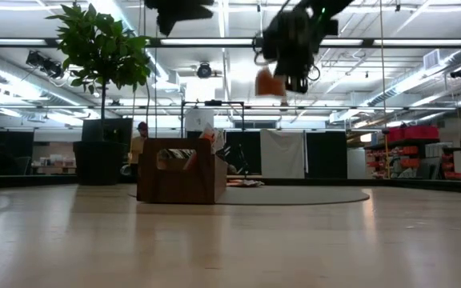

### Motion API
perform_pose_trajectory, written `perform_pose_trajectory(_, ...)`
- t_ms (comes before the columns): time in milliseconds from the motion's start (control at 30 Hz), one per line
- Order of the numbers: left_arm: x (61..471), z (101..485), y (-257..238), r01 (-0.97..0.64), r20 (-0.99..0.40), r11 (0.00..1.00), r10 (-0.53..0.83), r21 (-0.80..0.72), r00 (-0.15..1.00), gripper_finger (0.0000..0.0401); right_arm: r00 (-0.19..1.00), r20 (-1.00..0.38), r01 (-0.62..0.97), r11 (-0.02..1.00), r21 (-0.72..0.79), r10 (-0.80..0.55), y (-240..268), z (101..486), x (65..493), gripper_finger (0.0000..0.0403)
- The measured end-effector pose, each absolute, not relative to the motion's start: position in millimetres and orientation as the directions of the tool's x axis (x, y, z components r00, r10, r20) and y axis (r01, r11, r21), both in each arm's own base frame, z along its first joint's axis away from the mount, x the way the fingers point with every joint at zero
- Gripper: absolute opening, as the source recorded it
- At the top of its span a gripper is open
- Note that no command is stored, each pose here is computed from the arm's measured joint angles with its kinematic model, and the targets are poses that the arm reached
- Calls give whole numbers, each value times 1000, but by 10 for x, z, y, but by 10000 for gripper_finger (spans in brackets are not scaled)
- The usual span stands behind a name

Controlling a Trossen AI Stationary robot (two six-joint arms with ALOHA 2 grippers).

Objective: Pick & Place Tea
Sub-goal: Put the white tea bag into the bottom section of the wooden organizer

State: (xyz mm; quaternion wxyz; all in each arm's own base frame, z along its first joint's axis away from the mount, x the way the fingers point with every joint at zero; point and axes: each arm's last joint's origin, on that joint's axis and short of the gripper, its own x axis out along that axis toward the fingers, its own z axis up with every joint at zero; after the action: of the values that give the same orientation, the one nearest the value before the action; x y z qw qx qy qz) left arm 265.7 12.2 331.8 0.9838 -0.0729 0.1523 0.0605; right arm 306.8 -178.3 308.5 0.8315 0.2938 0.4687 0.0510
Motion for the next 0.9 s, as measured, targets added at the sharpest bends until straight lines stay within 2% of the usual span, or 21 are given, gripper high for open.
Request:
perform_pose_trajectory(167, 2665, 3335, -20, 4, -291, 986, 45, 166, 956, 142, 588, -653, 162, 721, 674, 478, -1346, 3373, 3096, 2)
perform_pose_trajectory(300, 2664, 3342, -101, 10, -284, 966, 66, 260, 957, 142, 561, -627, 162, 671, 723, 540, -951, 3511, 3144, 2)
perform_pose_trajectory(433, 2668, 3371, -151, -8, -252, 960, 81, 278, 964, 142, 545, -610, 142, 654, 743, 575, -597, 3551, 3282, 2)
perform_pose_trajectory(700, 2659, 3403, -350, 91, -221, 962, -34, 256, 975, 145, 623, -583, 121, 672, 731, 522, -293, 3635, 3464, 2)
perform_pose_trajectory(900, 2651, 3418, -423, 89, -205, 962, -36, 257, 978, 187, 639, -564, 125, 653, 747, 523, -276, 3656, 3487, 2)
